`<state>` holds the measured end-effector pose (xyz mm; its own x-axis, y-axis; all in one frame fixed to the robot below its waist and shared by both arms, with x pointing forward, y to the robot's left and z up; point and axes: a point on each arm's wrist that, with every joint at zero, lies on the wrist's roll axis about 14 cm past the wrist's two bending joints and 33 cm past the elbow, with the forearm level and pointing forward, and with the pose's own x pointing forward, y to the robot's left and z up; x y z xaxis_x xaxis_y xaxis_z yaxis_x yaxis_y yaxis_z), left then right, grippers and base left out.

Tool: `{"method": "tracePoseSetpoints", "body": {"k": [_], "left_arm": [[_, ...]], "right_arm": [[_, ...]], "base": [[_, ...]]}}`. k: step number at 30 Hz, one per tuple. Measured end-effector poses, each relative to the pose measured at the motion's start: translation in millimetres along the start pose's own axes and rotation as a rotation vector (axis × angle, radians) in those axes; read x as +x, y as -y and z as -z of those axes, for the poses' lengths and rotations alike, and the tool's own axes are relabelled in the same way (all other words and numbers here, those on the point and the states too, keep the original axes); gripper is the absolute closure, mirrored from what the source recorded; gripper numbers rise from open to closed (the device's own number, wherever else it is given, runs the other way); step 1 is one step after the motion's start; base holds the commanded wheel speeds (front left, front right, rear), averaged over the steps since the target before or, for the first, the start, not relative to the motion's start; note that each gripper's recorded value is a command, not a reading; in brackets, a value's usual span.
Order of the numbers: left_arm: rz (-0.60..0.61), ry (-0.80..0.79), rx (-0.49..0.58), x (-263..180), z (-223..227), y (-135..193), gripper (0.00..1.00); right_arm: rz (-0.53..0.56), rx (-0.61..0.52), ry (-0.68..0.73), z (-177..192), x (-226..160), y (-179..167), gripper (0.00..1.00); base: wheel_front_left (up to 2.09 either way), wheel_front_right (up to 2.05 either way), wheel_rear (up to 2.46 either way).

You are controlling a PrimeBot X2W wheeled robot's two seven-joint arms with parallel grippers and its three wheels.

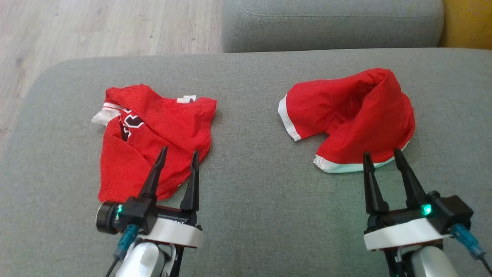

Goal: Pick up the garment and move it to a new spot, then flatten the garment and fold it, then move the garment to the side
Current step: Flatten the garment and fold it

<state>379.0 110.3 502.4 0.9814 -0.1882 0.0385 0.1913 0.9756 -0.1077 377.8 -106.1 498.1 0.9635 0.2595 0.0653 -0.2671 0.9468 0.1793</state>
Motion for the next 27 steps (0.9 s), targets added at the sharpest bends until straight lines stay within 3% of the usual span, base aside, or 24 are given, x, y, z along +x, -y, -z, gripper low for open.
{"method": "tracePoseSetpoints", "body": {"k": [8,17,27], "left_arm": [[-0.001,-0.034,-0.009,4.0,13.3,-4.8,0.0],[-0.023,-0.066,-0.016,11.4,25.2,-14.8,0.0],[-0.058,-0.077,-0.026,11.9,29.6,-27.2,0.0]], "right_arm": [[-0.082,-0.054,-0.096,31.4,6.3,-21.0,0.0],[-0.161,-0.144,-0.375,104.8,31.7,-27.3,0.0],[-0.155,-0.164,-0.527,140.2,42.5,-18.6,0.0]], "base": [[0.0,0.0,0.0],[0.0,0.0,0.0],[0.0,0.0,0.0]]}}
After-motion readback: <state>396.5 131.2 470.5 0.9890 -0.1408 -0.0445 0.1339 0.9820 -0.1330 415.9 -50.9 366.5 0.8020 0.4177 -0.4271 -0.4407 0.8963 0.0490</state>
